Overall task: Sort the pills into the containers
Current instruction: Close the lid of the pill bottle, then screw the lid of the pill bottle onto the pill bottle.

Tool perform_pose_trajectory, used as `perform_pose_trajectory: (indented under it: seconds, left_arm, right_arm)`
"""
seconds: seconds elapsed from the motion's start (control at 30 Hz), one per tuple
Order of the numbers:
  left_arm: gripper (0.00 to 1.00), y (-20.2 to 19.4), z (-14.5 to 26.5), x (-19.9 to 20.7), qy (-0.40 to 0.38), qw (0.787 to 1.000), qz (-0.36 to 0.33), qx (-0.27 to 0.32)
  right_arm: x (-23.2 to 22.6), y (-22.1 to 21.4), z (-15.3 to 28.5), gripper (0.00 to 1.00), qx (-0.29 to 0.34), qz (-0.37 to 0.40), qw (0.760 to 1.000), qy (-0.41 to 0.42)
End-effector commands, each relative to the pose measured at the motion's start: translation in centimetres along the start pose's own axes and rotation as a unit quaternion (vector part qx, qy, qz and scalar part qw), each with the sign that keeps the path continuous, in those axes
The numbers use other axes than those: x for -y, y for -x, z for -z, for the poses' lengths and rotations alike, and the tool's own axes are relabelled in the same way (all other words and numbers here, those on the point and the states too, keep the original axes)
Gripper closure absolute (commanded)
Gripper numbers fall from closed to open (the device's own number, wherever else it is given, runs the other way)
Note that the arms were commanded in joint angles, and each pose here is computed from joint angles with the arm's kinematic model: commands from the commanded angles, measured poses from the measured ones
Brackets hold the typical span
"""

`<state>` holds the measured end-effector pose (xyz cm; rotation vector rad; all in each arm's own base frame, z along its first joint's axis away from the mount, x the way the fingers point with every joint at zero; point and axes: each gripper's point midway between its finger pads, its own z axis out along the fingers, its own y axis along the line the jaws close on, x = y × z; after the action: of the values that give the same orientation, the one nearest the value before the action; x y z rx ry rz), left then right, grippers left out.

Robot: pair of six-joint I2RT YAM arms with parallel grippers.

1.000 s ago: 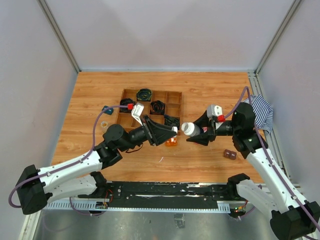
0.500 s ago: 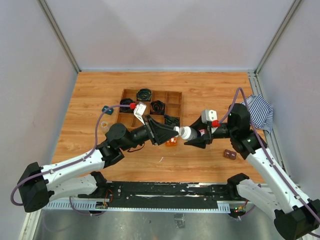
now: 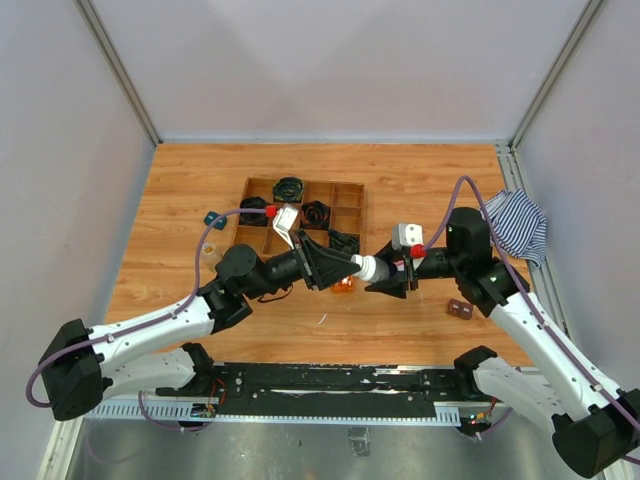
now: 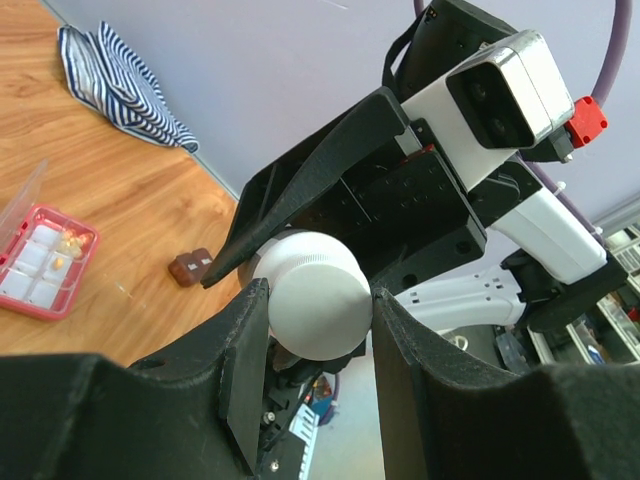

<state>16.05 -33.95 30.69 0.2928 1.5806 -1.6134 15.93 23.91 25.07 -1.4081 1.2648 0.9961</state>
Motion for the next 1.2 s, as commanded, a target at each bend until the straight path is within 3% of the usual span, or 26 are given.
perform_pose_trajectory:
  seconds: [0.0,1.17]
  left_arm:
    - [0.85,1.1,-0.4,1.5,-0.027,1.000,-0.004,0.009]
    - [0.89,-2.0,-1.2,-3.1,0.067,0.996,-0.013,-0.063]
  right_arm:
    - [0.6,1.0,0.0,0.99,-0.008,0.028,1.000,-0.011]
    - [2.4,-0.7,-0.5,0.99,-0.063,0.005,0.997,-0.052]
